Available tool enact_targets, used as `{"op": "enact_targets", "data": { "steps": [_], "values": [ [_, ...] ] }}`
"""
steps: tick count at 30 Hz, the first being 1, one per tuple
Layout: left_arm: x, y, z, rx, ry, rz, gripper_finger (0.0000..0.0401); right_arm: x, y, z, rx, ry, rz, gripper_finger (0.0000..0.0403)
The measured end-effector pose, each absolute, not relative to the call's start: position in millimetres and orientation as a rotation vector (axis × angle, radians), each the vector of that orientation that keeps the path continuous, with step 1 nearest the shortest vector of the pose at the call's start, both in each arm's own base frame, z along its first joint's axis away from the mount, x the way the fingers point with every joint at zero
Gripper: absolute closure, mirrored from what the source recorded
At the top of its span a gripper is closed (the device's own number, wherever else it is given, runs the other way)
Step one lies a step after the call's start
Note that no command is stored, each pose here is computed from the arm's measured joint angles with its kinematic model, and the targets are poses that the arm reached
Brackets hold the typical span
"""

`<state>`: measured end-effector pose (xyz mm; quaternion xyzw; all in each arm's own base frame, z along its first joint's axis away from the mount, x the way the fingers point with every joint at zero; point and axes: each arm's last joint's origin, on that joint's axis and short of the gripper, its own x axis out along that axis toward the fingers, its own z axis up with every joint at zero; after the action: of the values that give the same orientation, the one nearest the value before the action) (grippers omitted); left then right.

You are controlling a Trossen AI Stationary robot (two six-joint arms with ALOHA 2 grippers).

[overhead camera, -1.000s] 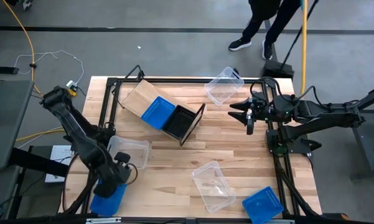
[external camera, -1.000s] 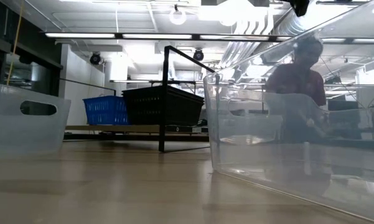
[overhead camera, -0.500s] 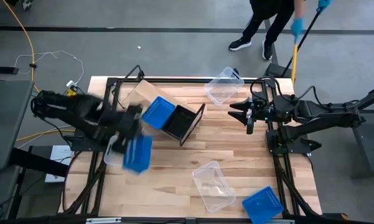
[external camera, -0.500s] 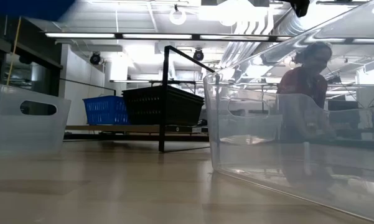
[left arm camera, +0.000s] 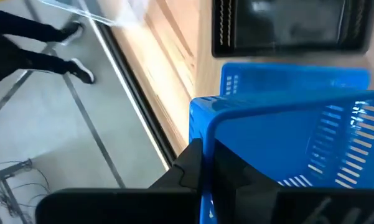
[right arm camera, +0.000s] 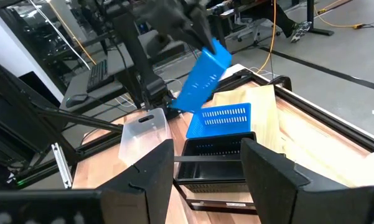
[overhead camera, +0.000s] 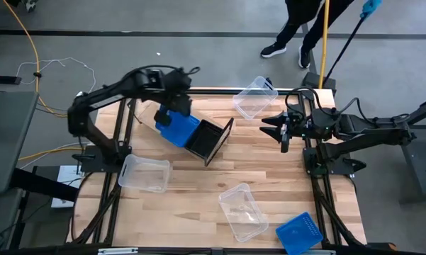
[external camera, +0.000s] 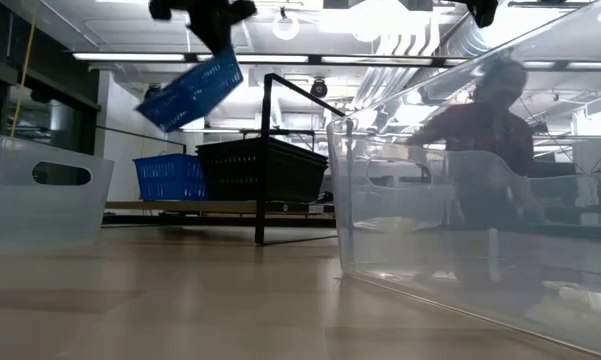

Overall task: Stack baskets on shelf by color
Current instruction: Stack the left blue bin on top of the other blue bin on the shelf

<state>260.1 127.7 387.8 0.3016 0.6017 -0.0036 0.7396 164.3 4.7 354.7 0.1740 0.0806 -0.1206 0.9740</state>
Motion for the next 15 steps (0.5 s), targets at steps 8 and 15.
{"op": "enact_targets", "data": {
  "steps": [8, 15],
  "values": [
    [290, 134, 357, 0.712, 1.405, -0.139, 0.0401, 164, 5, 353, 0.328, 0.187, -0.249, 0.0229],
    [297, 127, 347, 0.718, 1.448, -0.193, 0.0401, 163, 5, 350, 0.325, 0.215, -0.255, 0.0229]
  ]
}}
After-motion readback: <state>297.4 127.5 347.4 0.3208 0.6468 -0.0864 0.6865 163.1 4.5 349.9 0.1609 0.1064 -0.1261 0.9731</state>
